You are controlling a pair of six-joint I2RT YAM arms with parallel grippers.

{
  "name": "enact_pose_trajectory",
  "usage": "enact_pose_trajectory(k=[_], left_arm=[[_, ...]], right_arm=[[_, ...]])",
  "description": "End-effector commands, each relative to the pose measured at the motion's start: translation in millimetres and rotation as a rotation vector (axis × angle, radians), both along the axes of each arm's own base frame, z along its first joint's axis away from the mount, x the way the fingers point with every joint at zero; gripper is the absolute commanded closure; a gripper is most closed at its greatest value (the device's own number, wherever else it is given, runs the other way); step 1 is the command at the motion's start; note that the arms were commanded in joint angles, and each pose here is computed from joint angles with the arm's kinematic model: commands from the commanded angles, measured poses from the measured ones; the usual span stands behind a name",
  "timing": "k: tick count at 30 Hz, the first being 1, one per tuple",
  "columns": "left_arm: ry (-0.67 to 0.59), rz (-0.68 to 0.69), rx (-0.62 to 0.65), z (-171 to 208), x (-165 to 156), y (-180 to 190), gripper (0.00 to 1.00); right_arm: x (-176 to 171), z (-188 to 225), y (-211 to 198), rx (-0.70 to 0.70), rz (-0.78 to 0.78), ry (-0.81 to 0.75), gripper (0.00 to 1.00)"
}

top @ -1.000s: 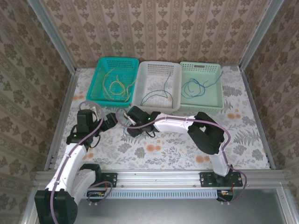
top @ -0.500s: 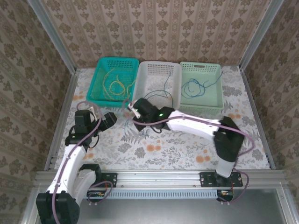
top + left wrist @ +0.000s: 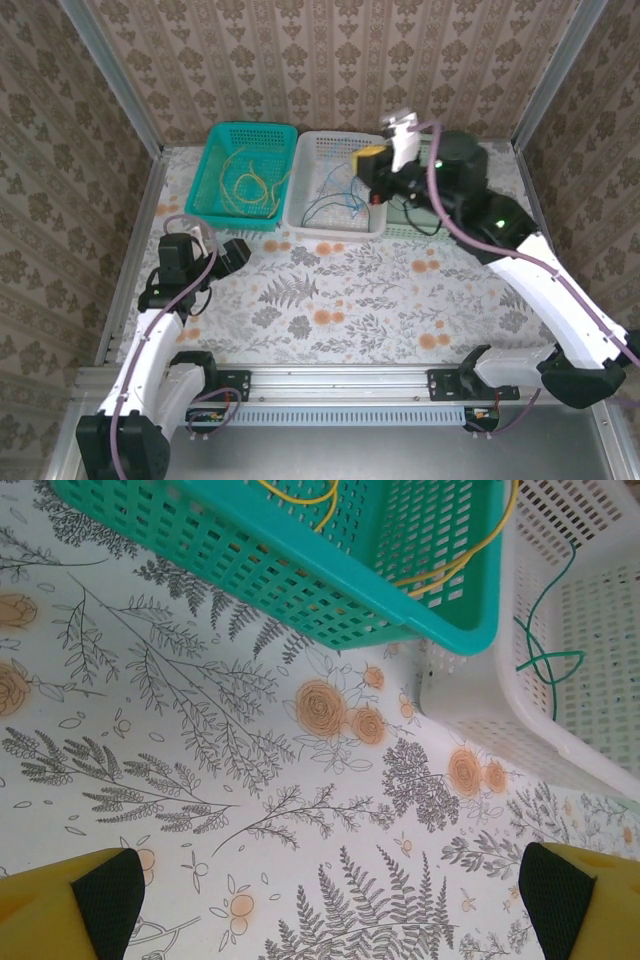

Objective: Untangle the cables

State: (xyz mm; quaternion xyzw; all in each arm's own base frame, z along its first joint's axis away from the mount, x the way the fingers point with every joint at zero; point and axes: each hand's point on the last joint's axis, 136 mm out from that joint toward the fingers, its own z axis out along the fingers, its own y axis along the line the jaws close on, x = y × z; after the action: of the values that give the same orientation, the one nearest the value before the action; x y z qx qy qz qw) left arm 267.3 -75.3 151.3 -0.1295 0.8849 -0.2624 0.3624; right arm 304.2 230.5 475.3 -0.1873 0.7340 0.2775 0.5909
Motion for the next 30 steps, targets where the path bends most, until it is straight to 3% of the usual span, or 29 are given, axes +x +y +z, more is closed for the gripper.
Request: enact_pose_trajectory(k=[1,9,11,15,20,26,30], left_arm=[[-0.066,-0.031,0.007,19.4,4.7,-5.4,0.00],[-0.072,-0.057,0.013,19.7,7.0,-16.0,0.00],[-0.078,-0.071,0.018,21.4,7.6,-19.4,0.01],[-0.176,-0.160,0.037,45.5,13.0,-39.3,0.01],[-0.472,-0.392,0.032,122.2,18.4,-104.5,0.02],[-0.634,-0.648,-0.084,199.0,32.1,-169.0,0.15],[-0.732,-0.786,-0.148,224.5,27.3,-207.6,0.19]], right_arm=[[7.5,13.5,-34.1,-0.005,-0.072,0.002,1.00],[60.1,-6.8,-113.5,-0.072,-0.367,0.024,1.00],[71.7,-16.9,-125.3,-0.030,-0.382,0.057,1.00],[66.0,-19.9,-113.2,0.082,-0.280,0.106,1.00],[40.2,-16.1,-82.1,0.208,-0.081,0.211,1.00],[5.9,-15.2,-61.8,0.318,0.084,0.302,1.00],[-7.3,-18.6,-57.1,0.354,0.131,0.328,1.00]])
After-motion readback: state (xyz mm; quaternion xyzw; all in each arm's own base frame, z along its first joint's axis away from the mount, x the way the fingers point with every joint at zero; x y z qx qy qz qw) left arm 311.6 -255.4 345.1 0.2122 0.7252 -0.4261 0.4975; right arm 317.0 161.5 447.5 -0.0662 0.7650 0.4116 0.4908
